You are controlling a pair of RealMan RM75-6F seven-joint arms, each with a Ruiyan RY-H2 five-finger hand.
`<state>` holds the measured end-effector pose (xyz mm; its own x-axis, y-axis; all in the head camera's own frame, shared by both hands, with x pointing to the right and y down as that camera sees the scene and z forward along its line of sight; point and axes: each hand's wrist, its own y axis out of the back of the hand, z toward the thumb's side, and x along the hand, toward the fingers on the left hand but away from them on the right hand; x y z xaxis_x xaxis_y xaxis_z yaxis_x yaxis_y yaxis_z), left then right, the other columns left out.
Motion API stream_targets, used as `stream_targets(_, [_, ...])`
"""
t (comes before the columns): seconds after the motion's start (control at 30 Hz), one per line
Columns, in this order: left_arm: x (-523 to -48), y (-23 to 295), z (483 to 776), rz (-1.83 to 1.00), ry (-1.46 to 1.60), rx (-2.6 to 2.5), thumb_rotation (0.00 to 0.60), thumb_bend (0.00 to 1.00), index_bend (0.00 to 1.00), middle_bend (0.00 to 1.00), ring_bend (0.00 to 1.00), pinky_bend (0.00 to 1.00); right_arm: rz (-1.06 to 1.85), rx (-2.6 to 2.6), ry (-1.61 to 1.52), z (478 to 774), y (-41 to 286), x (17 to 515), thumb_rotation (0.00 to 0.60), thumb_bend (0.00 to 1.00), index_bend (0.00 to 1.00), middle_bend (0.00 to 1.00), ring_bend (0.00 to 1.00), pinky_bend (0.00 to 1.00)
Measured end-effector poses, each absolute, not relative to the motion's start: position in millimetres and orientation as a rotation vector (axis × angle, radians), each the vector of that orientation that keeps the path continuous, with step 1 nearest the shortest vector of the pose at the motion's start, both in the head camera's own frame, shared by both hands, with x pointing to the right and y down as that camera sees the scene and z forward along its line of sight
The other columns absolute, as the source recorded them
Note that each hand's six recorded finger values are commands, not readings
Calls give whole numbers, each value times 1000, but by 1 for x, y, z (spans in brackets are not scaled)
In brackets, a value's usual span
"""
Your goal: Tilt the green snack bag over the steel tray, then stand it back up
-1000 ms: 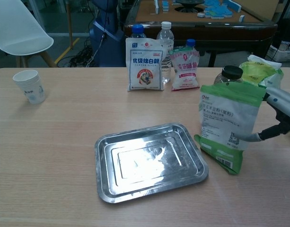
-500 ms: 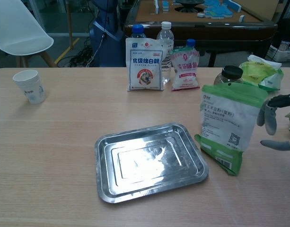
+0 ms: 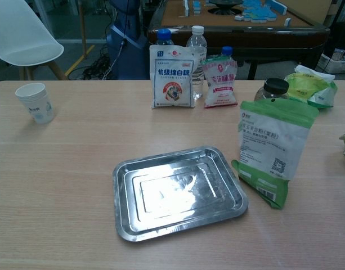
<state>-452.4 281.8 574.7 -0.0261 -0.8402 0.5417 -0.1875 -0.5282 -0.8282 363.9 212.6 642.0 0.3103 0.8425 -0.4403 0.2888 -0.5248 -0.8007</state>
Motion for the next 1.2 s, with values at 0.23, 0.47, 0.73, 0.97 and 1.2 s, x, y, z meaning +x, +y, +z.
stream_targets(0.23, [-450,274,566,-1554,1107,-1679,600,250,102,34,188,90,1324,-1862,-1061,600,214,391,600,200,571,511,393,274])
stream_targets(0.47, [-446,270,552,-1531,1113,-1663,600,250,102,34,186,88,1383,-1768,-1079,569,216,408,600,200,514,475,353,276])
stream_targets(0.73, [-439,272,541,-1510,1122,-1649,600,250,102,34,185,84,1413,-1733,-1077,555,219,413,600,199,405,386,259,259])
stream_targets(0.97, [-436,273,538,-1493,1121,-1632,600,250,102,34,184,82,1442,-1718,-1055,548,218,413,600,187,318,290,165,188])
stream_targets(1.2, [-436,273,538,-1484,1134,-1619,600,250,102,34,178,73,1418,-1679,-1048,541,215,410,600,187,316,279,150,175])
